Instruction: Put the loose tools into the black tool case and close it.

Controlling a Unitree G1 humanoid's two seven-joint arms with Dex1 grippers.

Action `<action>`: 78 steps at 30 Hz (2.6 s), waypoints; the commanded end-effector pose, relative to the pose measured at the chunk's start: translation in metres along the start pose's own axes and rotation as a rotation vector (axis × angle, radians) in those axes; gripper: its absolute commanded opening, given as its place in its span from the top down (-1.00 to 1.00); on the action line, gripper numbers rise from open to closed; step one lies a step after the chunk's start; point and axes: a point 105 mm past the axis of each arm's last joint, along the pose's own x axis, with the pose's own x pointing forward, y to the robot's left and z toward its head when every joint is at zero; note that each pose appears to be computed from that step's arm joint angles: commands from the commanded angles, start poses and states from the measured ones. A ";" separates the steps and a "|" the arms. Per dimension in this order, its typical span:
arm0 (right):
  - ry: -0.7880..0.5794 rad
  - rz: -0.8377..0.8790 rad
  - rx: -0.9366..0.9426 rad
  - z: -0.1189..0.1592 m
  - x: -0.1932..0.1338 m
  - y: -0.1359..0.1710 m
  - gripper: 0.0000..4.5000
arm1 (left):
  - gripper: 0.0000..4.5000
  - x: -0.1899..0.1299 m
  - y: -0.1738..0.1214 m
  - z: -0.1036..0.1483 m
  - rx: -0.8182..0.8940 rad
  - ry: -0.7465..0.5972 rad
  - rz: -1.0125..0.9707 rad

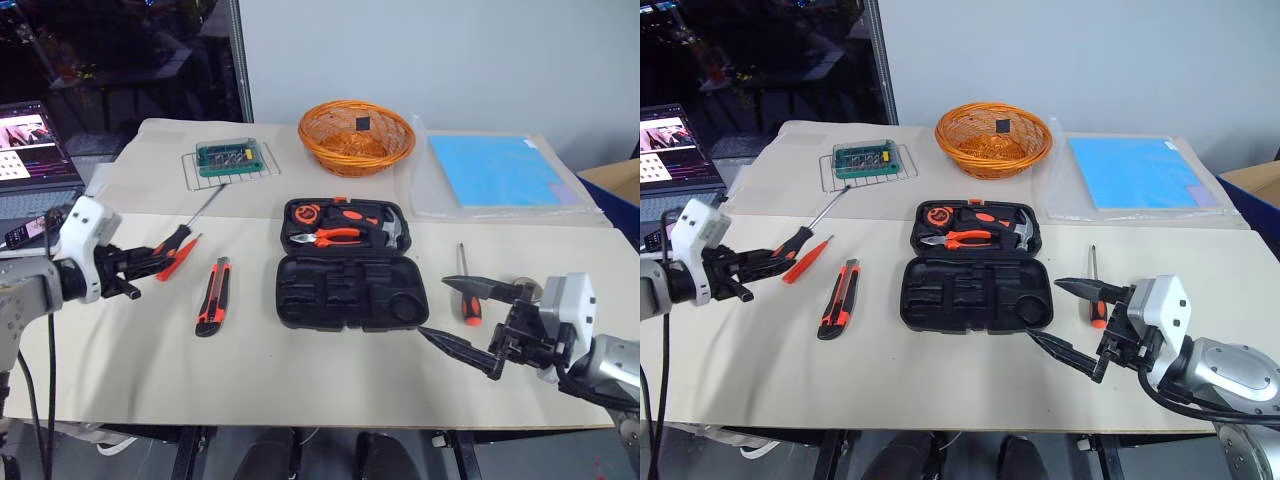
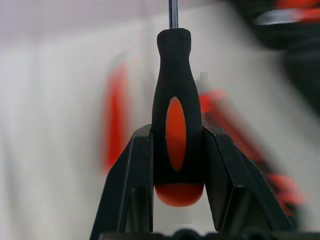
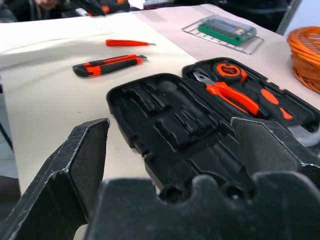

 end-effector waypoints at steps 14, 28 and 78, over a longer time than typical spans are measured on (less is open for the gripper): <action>0.096 -0.196 -0.069 0.007 -0.049 -0.003 -1.00 | 0.62 0.156 -0.061 0.040 0.601 0.231 -0.441; 0.074 -0.201 -0.075 0.010 -0.041 0.002 -1.00 | 0.62 0.161 -0.042 0.019 0.571 0.353 -0.364; 0.211 -0.449 0.005 -0.013 -0.042 -0.025 -1.00 | 0.98 0.216 -0.132 -0.029 0.913 -0.026 -0.245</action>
